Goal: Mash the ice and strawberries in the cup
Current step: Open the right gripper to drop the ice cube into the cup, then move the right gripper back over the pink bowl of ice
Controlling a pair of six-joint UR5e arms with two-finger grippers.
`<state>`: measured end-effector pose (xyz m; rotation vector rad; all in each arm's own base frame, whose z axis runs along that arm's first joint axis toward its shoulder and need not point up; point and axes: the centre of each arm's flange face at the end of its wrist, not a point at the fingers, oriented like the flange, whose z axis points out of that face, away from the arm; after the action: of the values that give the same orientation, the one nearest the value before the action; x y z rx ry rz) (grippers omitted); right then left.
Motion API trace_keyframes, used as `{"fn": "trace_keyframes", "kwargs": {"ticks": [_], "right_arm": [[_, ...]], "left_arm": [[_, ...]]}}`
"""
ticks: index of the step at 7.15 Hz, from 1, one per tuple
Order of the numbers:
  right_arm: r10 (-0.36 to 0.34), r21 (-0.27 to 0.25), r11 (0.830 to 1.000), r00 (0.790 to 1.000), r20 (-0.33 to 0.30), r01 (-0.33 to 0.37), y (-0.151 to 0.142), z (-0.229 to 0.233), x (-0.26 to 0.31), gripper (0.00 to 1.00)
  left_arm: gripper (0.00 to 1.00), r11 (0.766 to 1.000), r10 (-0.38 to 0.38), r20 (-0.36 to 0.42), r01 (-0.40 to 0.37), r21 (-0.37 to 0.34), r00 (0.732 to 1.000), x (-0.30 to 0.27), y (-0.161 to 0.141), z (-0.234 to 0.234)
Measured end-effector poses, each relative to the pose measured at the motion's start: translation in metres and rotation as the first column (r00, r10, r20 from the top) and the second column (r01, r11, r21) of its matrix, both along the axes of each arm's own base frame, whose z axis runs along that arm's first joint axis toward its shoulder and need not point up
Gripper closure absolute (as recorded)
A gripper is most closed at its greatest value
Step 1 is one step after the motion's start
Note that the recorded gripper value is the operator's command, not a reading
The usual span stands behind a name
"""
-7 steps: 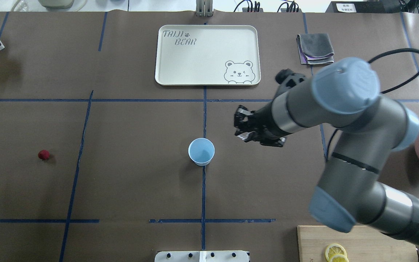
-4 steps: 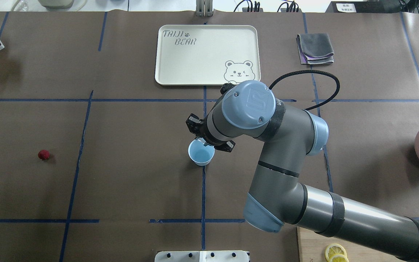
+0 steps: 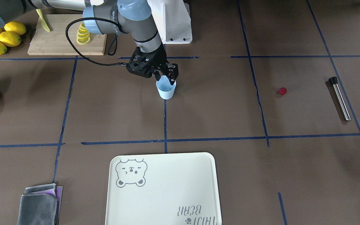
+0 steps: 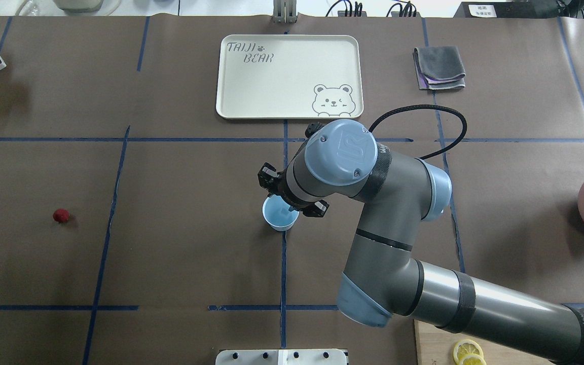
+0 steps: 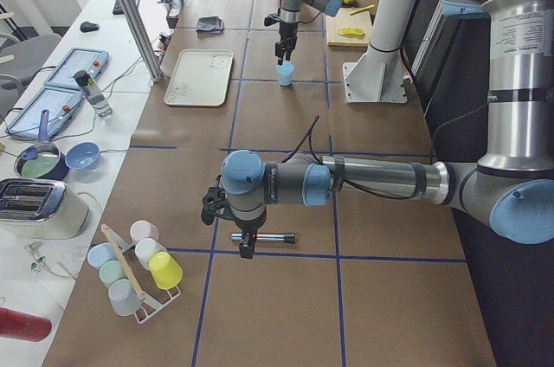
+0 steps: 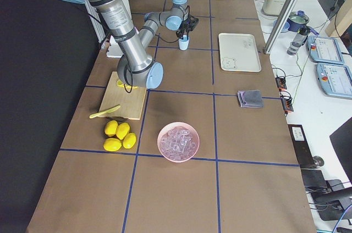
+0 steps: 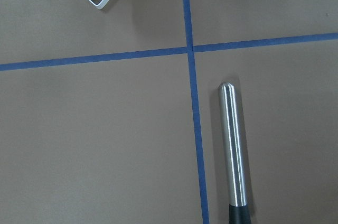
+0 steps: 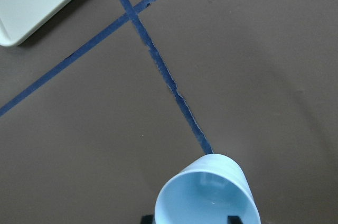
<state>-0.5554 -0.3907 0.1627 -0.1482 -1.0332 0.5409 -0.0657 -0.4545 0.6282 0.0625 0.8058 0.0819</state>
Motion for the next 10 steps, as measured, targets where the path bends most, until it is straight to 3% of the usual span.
{"fn": "trace_keyframes", "kwargs": {"ticks": [2, 3, 5, 6, 8, 10], "right_arm": [[0.028, -0.006, 1.0, 0.999, 0.015, -0.028, -0.018, 0.007, 0.046, 0.07], [0.022, -0.009, 1.0, 1.0, 0.012, -0.022, -0.026, 0.032, 0.094, 0.07], [-0.049, 0.074, 0.996, 0.997, -0.057, 0.053, -0.029, 0.113, 0.207, 0.06], [-0.085, 0.134, 0.986, 0.988, -0.127, 0.102, -0.026, 0.158, 0.254, 0.06], [-0.15, 0.229, 0.949, 0.948, -0.281, 0.217, -0.021, 0.248, 0.346, 0.06], [-0.187, 0.266, 0.921, 0.923, -0.337, 0.284, -0.003, 0.34, 0.425, 0.09]], "left_arm": [[0.0, 1.0, 0.0, -0.007, 0.0, 0.002, 1.0, 0.0, 0.0, -0.002], [0.0, 1.0, -0.001, -0.008, 0.001, 0.001, 1.0, 0.001, 0.0, -0.002], [0.0, 1.0, -0.001, -0.008, 0.001, -0.003, 1.0, 0.001, 0.002, 0.0], [0.0, 1.0, 0.0, -0.008, 0.0, -0.006, 1.0, 0.001, 0.004, 0.002], [0.0, 1.0, 0.0, -0.008, 0.0, -0.009, 1.0, 0.001, 0.006, 0.003], [0.0, 1.0, 0.0, -0.008, 0.0, -0.009, 1.0, 0.001, 0.006, 0.003]]}}
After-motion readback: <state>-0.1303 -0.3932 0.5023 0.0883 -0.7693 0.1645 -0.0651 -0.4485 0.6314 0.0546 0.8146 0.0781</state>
